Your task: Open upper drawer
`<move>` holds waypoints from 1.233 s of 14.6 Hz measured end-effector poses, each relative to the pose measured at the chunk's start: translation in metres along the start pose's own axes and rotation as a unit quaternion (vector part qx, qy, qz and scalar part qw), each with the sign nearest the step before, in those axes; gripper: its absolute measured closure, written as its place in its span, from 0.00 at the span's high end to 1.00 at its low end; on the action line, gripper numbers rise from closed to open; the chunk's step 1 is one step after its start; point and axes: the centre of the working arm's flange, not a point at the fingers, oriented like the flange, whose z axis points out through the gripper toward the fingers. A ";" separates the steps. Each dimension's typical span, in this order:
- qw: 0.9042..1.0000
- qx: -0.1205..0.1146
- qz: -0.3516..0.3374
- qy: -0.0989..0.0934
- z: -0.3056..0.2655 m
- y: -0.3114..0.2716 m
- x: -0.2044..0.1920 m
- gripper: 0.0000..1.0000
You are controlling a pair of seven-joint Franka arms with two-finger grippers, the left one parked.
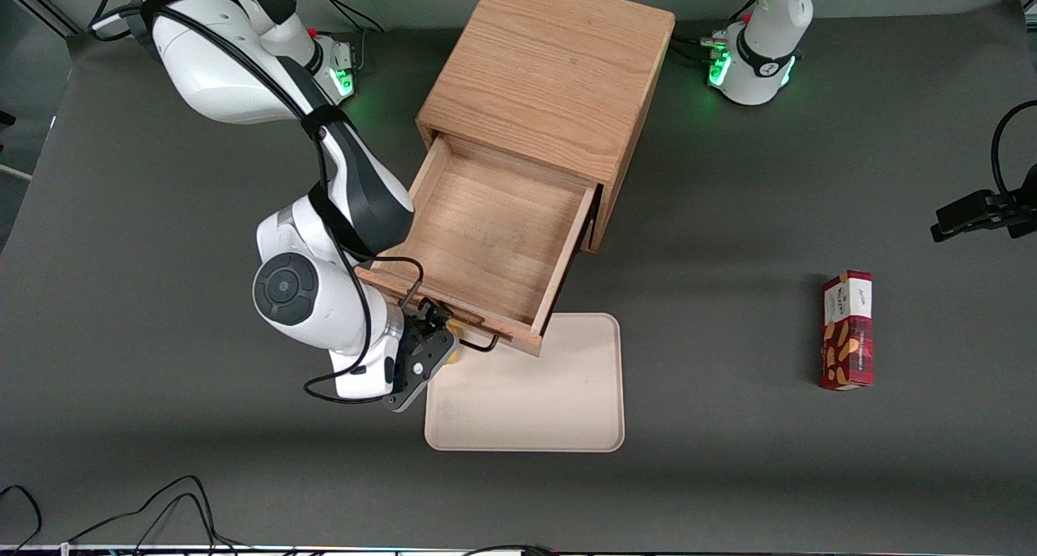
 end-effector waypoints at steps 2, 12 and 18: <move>1.000 0.000 0.000 0.001 -0.001 0.001 0.000 1.00; 1.000 -0.001 0.000 0.005 -0.017 0.002 0.002 1.00; 1.000 -0.007 0.001 0.020 -0.075 0.001 -0.001 1.00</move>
